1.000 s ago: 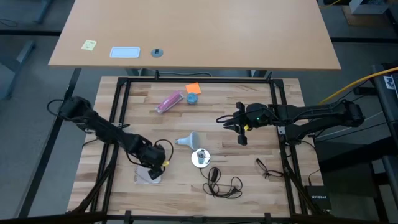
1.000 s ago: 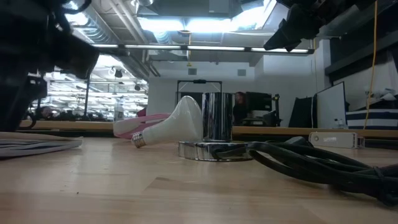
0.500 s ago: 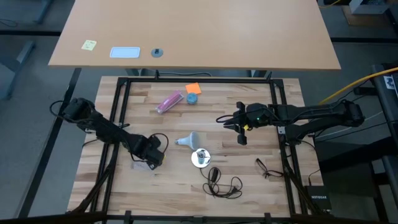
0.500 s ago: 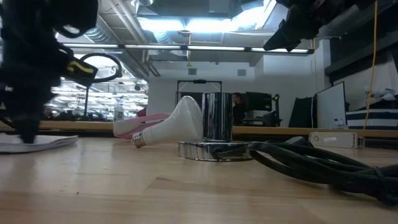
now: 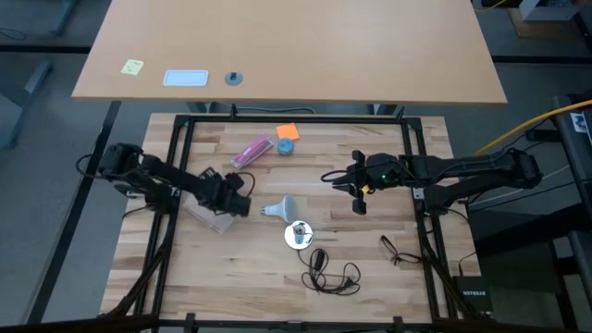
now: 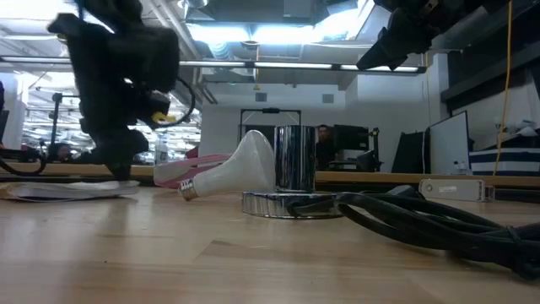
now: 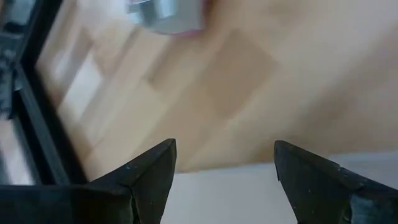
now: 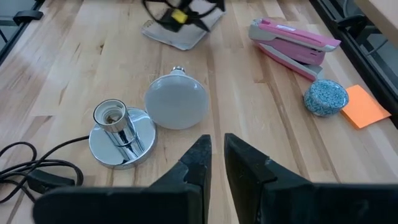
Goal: Screw lightbulb
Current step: Move the brown notebook to the top left of the table
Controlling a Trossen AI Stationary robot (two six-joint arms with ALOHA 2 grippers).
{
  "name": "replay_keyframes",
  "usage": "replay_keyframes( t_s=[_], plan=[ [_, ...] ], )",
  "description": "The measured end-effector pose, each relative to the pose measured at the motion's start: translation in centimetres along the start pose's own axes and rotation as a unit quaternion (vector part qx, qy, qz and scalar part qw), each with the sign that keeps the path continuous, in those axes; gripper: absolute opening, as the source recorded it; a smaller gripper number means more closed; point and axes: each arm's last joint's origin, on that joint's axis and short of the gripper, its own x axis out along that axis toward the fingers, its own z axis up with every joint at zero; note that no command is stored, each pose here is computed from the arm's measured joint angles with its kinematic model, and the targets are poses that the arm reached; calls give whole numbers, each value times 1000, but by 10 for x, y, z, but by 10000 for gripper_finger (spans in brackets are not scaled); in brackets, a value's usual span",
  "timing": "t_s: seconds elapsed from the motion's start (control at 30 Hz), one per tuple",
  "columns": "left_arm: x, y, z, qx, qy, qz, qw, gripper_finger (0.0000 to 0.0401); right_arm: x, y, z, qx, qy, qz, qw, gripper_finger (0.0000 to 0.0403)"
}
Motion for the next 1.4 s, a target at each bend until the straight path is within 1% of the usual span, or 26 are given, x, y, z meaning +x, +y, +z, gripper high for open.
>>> replay_keyframes(
  t_s=[0.1, 0.2, 0.27, 0.37, 0.57, 0.73, 0.93, 1.03, 1.13, 1.3, 1.4],
  plan=[
    [8, 8, 7, -23, 15, 9, 1000, 263, 0, 0, 0, 0, 0, 2, 1000, 50],
    [8, 12, 11, -40, 37, -10, 998, 263, 0, 1, 0, 0, 0, 14, 1000, 50],
    [6, 13, 12, -45, 56, -34, 997, 263, 0, 1, 0, 0, 0, 22, 1000, 50],
    [-5, 12, 13, -51, 76, -86, 992, 263, 0, 2, 0, 0, 0, 26, 1000, 50],
    [-27, 10, 9, -51, 112, -184, 975, 263, 0, 2, 0, 0, 0, 26, 1000, 50],
    [-43, 9, 1, -73, 118, -220, 966, 263, 0, 2, 0, 0, 0, 26, 1000, 50],
    [-58, -1, -17, -50, 175, -276, 944, 263, 0, 2, 0, 0, 0, 26, 1000, 50],
    [-64, -7, -30, -47, 211, -286, 934, 263, 0, 2, 0, 0, 0, 26, 1000, 50],
    [-72, -12, -42, -48, 231, -293, 927, 263, 0, 2, 0, 0, 0, 26, 1000, 50],
    [-84, -18, -59, -63, 245, -285, 924, 263, 0, 2, 0, 0, 0, 26, 1000, 50],
    [-87, -19, -66, -92, 254, -274, 923, 263, 0, 2, 0, 0, 0, 26, 1000, 50]
  ],
)
